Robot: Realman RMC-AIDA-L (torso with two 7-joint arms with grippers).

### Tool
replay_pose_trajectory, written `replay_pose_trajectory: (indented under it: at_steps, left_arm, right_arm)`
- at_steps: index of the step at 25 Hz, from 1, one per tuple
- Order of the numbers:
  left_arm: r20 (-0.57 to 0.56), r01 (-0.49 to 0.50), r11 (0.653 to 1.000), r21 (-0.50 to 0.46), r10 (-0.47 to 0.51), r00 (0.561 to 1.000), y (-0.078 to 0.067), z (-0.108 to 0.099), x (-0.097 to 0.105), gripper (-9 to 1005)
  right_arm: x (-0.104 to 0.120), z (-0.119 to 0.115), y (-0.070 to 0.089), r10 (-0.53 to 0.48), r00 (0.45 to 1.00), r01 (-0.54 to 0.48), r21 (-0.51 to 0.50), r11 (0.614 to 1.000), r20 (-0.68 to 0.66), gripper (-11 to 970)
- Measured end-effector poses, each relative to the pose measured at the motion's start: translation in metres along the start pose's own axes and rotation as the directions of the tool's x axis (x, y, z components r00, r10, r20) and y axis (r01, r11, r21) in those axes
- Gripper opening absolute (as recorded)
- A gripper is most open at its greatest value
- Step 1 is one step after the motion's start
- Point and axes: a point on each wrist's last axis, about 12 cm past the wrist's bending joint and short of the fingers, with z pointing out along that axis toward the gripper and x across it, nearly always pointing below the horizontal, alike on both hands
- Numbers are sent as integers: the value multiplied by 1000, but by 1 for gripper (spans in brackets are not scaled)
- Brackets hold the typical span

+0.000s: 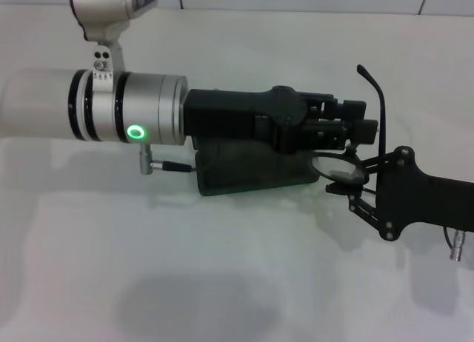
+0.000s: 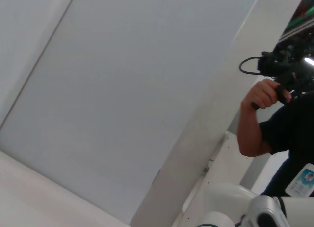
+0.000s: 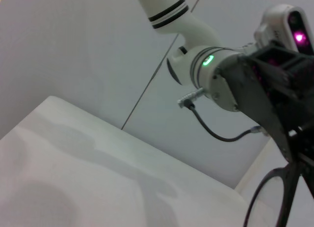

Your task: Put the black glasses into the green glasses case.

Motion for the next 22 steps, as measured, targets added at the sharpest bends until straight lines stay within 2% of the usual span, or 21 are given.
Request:
replay_pose_trajectory:
  at_steps: [7, 14, 19, 22]
  left_arm:
    - [-54, 41, 999, -3, -42, 998, 3, 8, -5, 506]
    - [-160, 75, 997, 12, -72, 985, 3, 22, -2, 505]
    - [-180, 96, 995, 11, -92, 979, 3, 25, -2, 505]
    - [-148, 102, 995, 6, -100, 984, 4, 23, -4, 505]
  right_arm:
    - [-1, 3, -2, -37, 999, 37, -14, 999, 6, 92]
    - [-1, 5, -1, -62, 998, 62, -28, 998, 4, 92]
    - [0, 4, 0, -69, 998, 69, -33, 997, 1, 91]
    - [-1, 3, 2, -81, 997, 81, -37, 996, 6, 91]
